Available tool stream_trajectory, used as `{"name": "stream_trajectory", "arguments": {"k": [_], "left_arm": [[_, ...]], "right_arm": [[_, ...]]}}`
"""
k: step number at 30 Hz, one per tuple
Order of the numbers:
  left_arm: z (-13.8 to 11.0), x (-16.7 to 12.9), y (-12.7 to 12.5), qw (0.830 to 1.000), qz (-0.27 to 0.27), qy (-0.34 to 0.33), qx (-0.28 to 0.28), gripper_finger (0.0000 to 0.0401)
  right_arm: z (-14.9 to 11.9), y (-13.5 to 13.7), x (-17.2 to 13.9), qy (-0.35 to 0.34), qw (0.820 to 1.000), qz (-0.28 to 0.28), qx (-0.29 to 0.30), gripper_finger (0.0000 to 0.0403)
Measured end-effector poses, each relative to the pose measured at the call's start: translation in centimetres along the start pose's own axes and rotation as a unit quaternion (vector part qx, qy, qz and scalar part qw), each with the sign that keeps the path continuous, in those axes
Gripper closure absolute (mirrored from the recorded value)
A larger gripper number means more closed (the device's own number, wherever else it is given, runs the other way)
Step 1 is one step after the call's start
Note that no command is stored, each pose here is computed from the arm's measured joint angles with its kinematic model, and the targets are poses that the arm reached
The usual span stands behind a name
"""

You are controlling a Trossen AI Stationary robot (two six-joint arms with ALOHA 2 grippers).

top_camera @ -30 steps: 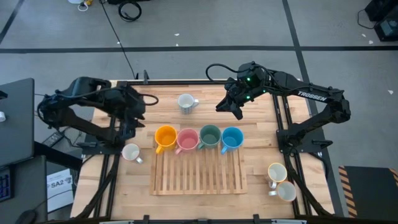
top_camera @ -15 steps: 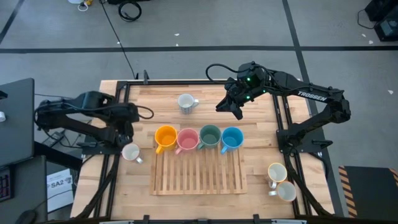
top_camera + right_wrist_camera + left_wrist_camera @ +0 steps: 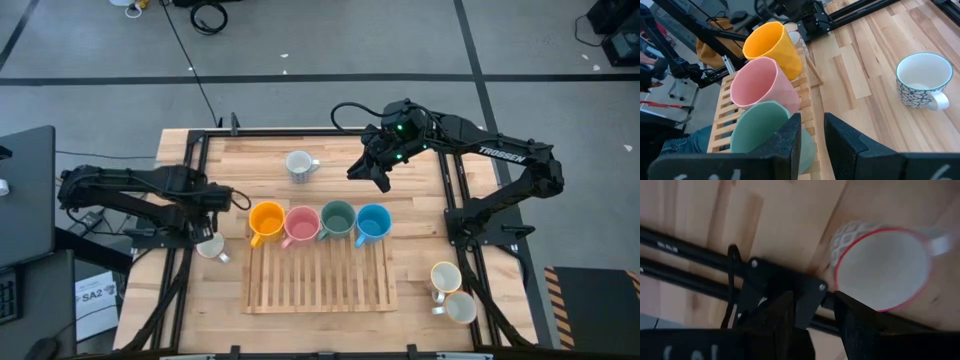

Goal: Place coffee mugs
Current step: Put the gray patterned mug on the shelf

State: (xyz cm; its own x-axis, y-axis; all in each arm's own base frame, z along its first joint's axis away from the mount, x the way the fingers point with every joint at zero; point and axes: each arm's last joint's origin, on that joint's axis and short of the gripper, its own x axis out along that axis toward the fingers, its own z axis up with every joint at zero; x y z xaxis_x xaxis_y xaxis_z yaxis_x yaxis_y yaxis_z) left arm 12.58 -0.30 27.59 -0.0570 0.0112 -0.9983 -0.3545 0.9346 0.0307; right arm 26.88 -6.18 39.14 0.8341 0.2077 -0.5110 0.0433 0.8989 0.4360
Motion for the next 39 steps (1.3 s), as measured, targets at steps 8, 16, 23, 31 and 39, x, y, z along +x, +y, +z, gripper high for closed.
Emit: {"name": "stream_trajectory", "arguments": {"k": [8,16,23,31,39], "left_arm": [[-0.2,3.5,-0.3,0.998,-0.029,0.049,-0.022,0.0252],[0.1,4.1,-0.4,0.996,-0.039,0.038,-0.063,0.0252],[0.2,4.1,-0.5,0.994,-0.039,0.034,-0.098,0.0252],[0.3,4.1,-0.5,0.992,-0.039,0.032,-0.118,0.0252],[0.6,4.2,-0.6,0.989,-0.048,0.018,-0.140,0.0252]], "right_arm": [[0.0,0.0,0.0,0.000,1.000,0.000,0.000,0.0313],[0.0,0.0,0.0,0.000,1.000,0.000,0.000,0.0313],[0.0,0.0,0.0,0.000,1.000,0.000,0.000,0.0313],[0.0,0.0,0.0,0.000,1.000,0.000,0.000,0.0313],[0.0,0.0,0.0,0.000,1.000,0.000,0.000,0.0313]]}}
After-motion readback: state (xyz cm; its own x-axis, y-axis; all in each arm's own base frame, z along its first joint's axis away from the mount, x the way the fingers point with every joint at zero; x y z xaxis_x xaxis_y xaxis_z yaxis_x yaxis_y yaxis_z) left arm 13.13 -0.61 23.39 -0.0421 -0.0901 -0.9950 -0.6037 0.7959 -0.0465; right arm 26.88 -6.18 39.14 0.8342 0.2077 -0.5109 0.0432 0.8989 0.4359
